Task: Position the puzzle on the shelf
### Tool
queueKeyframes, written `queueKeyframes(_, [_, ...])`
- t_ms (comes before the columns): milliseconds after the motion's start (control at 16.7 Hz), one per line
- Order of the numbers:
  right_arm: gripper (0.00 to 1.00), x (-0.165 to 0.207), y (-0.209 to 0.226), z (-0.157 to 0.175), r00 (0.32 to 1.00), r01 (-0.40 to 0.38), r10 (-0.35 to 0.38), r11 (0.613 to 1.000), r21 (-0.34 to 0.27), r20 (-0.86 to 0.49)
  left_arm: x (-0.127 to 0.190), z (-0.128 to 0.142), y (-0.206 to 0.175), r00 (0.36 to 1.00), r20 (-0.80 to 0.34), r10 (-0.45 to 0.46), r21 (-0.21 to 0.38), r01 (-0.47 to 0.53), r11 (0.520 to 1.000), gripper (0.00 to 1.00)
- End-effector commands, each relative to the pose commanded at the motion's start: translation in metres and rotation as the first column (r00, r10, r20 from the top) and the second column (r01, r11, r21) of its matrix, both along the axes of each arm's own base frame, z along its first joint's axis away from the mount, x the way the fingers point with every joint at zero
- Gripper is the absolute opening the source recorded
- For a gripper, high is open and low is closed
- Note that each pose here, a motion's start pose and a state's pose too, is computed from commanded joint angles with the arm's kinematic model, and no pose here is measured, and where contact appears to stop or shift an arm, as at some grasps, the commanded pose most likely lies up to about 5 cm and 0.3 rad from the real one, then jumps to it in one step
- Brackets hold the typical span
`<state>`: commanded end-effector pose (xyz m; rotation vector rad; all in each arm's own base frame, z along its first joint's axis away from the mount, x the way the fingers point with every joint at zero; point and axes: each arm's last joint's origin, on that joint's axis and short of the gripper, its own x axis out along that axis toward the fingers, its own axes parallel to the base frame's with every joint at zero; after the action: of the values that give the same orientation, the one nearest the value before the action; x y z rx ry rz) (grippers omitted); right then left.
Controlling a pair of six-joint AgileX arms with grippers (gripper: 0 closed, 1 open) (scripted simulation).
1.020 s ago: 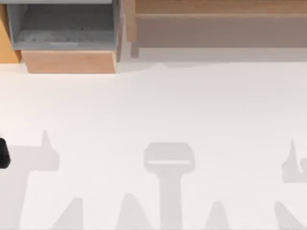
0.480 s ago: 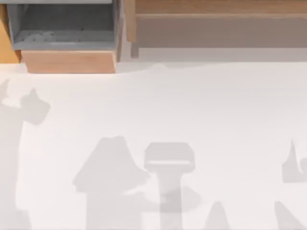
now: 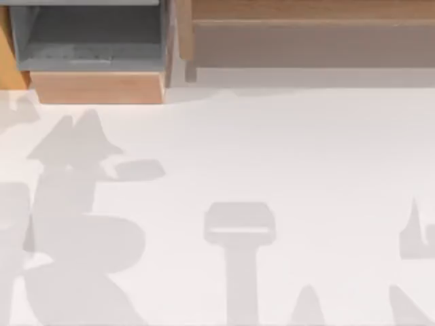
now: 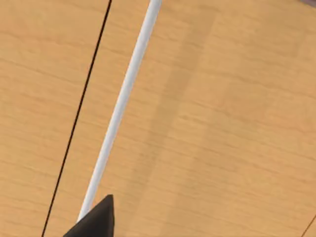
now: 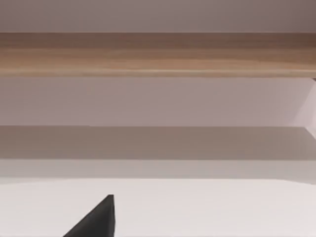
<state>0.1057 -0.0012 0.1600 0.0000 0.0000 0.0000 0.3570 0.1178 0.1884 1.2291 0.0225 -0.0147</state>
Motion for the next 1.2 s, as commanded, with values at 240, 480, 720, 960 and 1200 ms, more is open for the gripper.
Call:
queueKeyframes(240, [1.00,0.000,0.000,0.000,1.000,0.000,0.000,1.000,0.000,0.000,0.035,-0.051,0.033,1.000,0.013,-0.016,0.202,0.013,0.979,1.00])
queueKeyframes(480, [1.00,0.000,0.000,0.000,1.000,0.000,0.000,1.000,0.000,0.000,0.049,-0.087,0.051,0.999,0.022,-0.027,0.318,0.019,0.948,1.00])
queueKeyframes(720, [1.00,0.000,0.000,0.000,1.000,0.000,0.000,1.000,0.000,0.000,0.051,-0.093,0.053,0.999,0.023,-0.029,0.335,0.020,0.942,1.00])
queueKeyframes(960, [1.00,0.000,0.000,0.000,1.000,0.000,0.000,1.000,0.000,0.000,0.051,-0.093,0.051,0.999,0.020,-0.032,0.333,0.024,0.943,1.00])
queueKeyframes(1200, [1.00,0.000,0.000,0.000,1.000,0.000,0.000,1.000,0.000,0.000,0.066,-0.093,0.053,0.999,0.024,-0.029,0.335,0.020,0.942,1.00])
